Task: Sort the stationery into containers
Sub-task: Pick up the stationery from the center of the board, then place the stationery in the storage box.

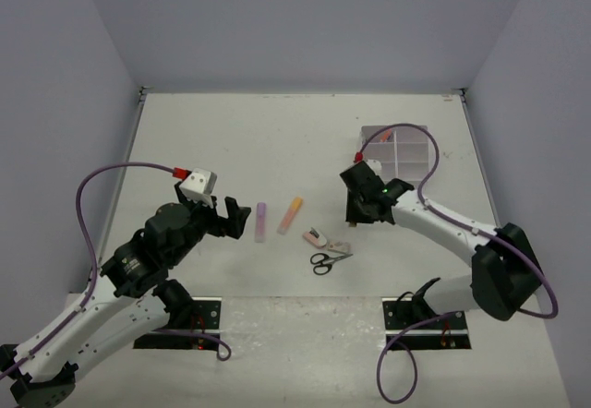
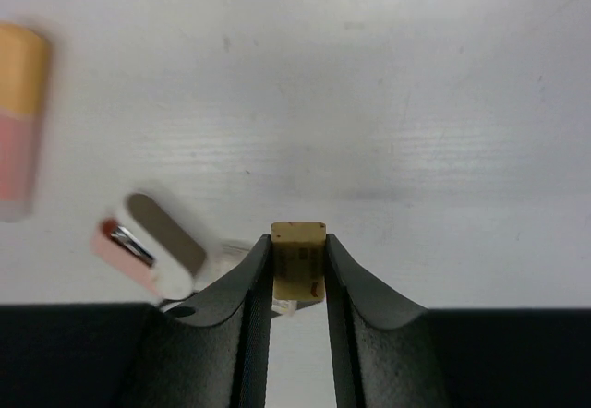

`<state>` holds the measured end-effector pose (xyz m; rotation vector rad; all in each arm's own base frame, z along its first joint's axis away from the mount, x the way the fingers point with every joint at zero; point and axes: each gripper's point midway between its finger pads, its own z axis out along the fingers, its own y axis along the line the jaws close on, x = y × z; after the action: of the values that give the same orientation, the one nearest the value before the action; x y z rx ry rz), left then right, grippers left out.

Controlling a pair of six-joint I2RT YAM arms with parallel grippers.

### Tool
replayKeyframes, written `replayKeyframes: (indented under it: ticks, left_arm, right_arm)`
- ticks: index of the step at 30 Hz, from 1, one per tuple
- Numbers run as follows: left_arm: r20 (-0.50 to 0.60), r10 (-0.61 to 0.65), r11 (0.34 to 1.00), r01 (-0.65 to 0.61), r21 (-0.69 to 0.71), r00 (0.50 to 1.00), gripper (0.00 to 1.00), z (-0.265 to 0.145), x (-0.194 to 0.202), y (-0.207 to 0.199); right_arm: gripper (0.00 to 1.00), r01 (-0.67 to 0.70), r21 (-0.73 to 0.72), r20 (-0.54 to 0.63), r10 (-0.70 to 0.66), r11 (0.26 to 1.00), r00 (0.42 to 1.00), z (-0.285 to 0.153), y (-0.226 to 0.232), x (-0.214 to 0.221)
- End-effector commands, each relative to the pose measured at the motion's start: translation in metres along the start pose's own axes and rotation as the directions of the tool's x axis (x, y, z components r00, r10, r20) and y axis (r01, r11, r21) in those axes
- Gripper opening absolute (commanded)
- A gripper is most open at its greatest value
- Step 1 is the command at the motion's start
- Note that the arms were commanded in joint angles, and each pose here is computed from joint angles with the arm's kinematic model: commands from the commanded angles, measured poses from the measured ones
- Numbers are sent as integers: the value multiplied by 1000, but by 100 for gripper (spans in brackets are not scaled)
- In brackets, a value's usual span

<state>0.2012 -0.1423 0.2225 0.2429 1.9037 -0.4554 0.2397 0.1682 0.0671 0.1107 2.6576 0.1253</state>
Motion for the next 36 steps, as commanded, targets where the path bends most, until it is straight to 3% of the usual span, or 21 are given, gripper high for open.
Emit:
replayKeyframes:
  ticks: [1,3,7,8,11,21,36]
  left_arm:
    - [24,15,1000,-15,9,1000,100,1,-5,-1]
    - [25,14,1000,-14,8,1000,100,0,-5,-1]
    - [33,10,1000,-10,6,999,100,-1,-7,-1]
    - [33,9,1000,-9,6,999,100,-1,-7,-1]
    - [36,8,1000,-8,7,999,100,-2,-8,-1]
    - [44,7,1000,-8,15,999,100,-4,-9,-2]
    - [39,11,1000,-12,22,999,100,-3,-8,-4]
  right_arm:
    - [11,-124,-110,270,150,986,951,-50,2,-97]
    - [11,-198,-192,337,254,961,907,-63,-7,-131]
    - [7,-363,-330,463,485,871,742,-87,-36,-197]
    - [7,-401,-389,468,553,830,690,-89,-42,-212]
    - [9,-444,-475,412,638,759,650,-84,-39,-232]
    - [10,-543,-472,342,711,695,614,-41,-41,-241]
    - [15,-584,-332,303,670,741,678,22,-59,-210]
